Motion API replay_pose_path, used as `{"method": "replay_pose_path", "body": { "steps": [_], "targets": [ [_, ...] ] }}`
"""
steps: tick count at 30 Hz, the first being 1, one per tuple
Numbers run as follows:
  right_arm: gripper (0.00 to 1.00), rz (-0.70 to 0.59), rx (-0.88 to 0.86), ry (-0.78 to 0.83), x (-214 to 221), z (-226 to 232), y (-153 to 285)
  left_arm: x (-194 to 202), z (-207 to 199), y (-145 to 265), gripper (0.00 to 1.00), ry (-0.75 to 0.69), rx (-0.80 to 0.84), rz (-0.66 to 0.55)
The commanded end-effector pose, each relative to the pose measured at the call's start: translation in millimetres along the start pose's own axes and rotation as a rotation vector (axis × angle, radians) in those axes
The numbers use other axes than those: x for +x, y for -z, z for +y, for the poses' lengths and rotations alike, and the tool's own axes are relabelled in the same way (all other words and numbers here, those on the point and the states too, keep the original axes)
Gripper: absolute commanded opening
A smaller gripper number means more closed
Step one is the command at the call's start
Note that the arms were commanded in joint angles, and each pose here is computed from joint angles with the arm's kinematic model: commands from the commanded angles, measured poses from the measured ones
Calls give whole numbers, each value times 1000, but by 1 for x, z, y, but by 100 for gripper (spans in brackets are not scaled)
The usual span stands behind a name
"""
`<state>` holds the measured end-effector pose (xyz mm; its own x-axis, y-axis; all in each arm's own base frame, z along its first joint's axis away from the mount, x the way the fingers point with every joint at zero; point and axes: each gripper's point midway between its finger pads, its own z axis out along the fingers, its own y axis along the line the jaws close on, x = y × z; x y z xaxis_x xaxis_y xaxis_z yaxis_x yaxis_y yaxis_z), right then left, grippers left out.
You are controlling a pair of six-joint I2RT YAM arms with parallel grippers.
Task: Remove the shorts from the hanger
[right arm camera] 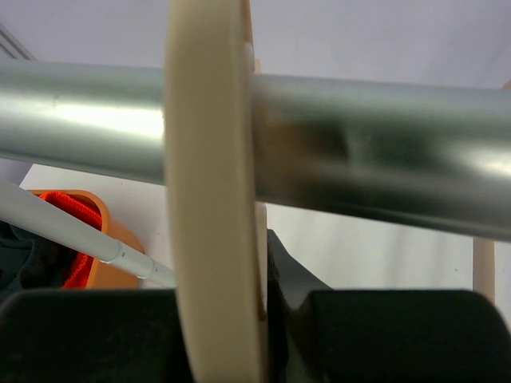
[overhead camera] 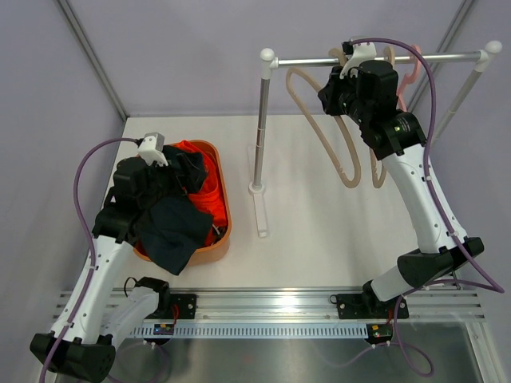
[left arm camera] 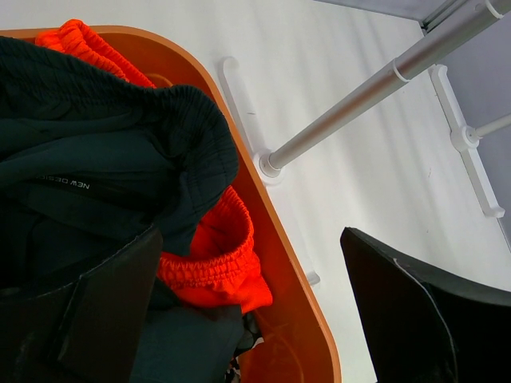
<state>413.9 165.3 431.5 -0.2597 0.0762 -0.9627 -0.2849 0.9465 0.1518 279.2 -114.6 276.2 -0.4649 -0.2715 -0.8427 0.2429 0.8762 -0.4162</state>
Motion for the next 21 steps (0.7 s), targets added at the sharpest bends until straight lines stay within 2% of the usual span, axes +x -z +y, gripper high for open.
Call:
{"method": "replay_pose_path", "body": {
  "steps": [1,8,13,17,21],
  "targets": [
    [18,13,-8,-9,2,0,7,-10,-8,3,99,-29,45,-45],
    [31,14,-11,-11,1,0,7,-9,-8,3,99,-30,46,-43],
    [37,-3,-25,-9,-6,3,13,-9,-9,3,99,-31,50,-42],
    [41,-21,-34,-12,-12,5,23,-7,-9,2,99,-33,52,-38],
    [51,-42,-40,-27,-18,6,41,-8,-9,3,99,-36,55,-38]
  ]
}}
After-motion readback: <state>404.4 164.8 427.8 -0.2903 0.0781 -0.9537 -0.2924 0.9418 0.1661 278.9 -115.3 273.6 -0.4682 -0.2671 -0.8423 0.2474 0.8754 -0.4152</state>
